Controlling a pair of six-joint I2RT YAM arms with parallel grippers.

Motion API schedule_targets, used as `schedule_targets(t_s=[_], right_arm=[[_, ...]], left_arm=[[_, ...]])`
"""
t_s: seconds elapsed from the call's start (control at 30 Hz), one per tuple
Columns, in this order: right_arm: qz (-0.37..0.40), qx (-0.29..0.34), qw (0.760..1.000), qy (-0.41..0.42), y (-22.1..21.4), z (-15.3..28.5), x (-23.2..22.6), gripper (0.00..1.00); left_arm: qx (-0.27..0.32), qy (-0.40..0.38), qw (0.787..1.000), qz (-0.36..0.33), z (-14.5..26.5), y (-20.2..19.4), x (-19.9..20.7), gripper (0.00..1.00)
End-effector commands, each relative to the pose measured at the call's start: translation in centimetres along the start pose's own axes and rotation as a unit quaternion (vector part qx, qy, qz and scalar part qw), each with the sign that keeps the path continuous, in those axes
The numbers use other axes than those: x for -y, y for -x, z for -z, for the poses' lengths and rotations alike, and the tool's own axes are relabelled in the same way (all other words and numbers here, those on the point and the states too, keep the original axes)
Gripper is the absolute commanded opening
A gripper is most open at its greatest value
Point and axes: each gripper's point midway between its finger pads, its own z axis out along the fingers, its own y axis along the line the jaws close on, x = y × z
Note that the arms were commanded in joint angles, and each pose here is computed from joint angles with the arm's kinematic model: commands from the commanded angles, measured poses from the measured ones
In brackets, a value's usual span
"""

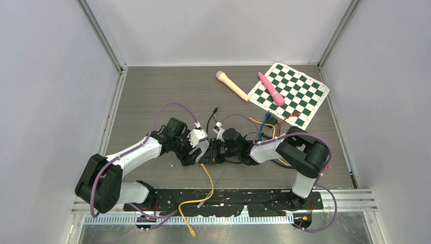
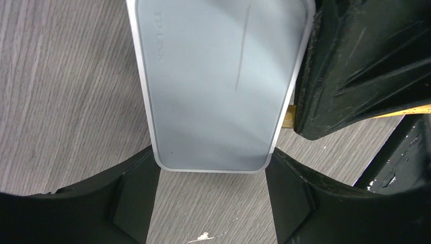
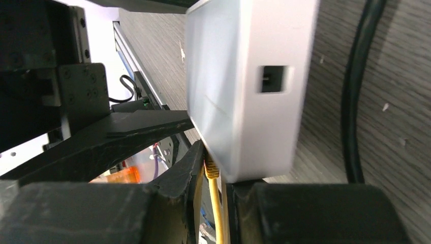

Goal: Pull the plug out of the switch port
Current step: Pull the connector from the switch port.

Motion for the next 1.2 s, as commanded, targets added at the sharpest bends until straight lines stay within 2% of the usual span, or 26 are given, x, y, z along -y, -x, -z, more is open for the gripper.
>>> schedule_targets(t_s=[0.0, 0.17, 0.5, 0.9, 1.17], right_arm=[[0.031, -0.044, 0.997, 0.046, -1.7, 1.4, -3.0, 0.05], [0.023, -0.048, 0.997, 0.052, -1.7, 2.2, -3.2, 0.05], [0.010, -0.097, 0.995, -0.026, -2.9, 0.0, 1.0, 0.05], [-0.011, -0.144, 0.989, -0.036, -5.1, -0.3, 1.9, 0.05], [-0.003, -0.158, 0.987, -0.033, -5.7, 0.7, 1.5, 0.05]], left_arm=[[0.002, 0.044, 0.999, 0.000, 0.5, 0.8, -2.3, 0.17], [-0.005, 0.043, 0.999, 0.004, 0.4, 0.4, -2.4, 0.16], [0.011, 0.047, 0.999, -0.002, 1.3, 1.0, -2.2, 0.14], [0.020, 0.061, 0.998, 0.024, 1.4, 1.3, -3.0, 0.12], [-0.004, 0.071, 0.996, 0.052, 1.0, 0.3, -3.8, 0.11]])
